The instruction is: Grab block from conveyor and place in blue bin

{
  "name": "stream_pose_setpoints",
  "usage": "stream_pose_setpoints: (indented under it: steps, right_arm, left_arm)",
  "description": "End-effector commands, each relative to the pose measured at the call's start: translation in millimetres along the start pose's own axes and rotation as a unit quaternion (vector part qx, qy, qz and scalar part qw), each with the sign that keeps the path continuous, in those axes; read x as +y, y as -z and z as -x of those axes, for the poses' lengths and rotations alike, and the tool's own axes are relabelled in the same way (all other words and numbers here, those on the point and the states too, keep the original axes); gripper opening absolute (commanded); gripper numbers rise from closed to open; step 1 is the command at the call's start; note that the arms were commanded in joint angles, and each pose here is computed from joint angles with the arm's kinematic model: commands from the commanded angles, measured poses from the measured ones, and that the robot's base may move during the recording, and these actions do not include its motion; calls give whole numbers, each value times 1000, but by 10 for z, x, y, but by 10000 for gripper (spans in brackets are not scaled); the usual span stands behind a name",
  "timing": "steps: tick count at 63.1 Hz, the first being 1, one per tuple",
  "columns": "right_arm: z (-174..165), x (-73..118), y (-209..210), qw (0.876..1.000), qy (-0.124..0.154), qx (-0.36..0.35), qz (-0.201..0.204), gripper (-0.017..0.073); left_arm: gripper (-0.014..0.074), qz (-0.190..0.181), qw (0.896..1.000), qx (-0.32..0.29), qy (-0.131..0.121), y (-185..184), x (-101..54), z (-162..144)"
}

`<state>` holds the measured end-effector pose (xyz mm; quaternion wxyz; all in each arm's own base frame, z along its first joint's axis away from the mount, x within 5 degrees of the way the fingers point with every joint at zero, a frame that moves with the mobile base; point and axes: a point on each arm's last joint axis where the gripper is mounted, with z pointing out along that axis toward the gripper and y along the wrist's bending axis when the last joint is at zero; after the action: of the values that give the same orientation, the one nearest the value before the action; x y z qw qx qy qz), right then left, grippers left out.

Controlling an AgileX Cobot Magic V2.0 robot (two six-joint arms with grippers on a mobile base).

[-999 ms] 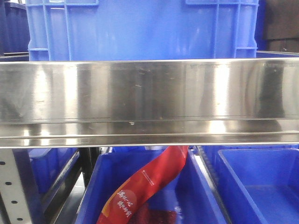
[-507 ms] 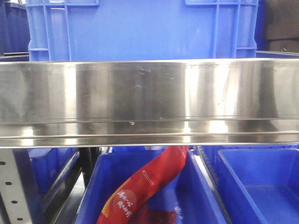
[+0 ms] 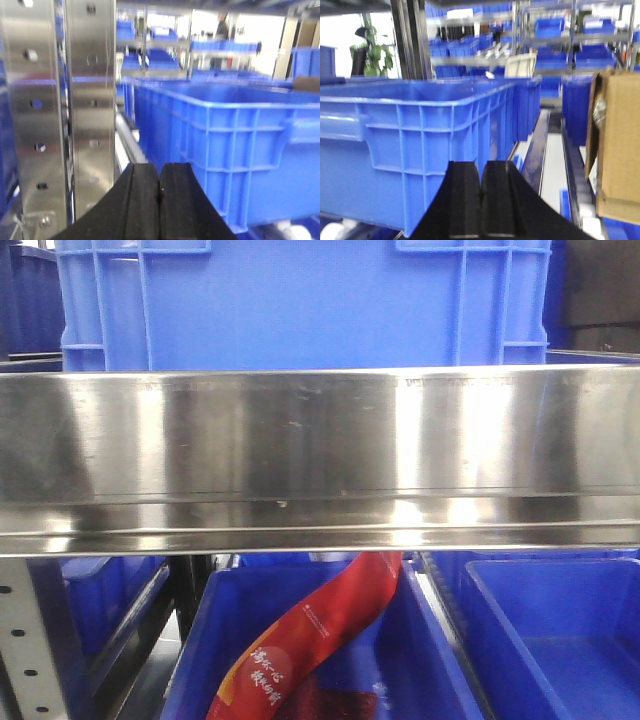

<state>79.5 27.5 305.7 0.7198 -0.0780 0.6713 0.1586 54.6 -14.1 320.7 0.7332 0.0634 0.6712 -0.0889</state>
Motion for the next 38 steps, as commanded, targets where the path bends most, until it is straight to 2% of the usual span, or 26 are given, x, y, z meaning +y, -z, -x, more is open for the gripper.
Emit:
stream_pose_setpoints:
  steps: [1,38]
  right_arm:
    - [26,-1,72,1000,3,-22,0,-167]
    - [43,1,93,999,3,-32,1,-167]
  left_arm:
    - [-111,2,1000,-19,-1,55,0,20]
    - [-111,3,1000,-26,-1,71,0,30]
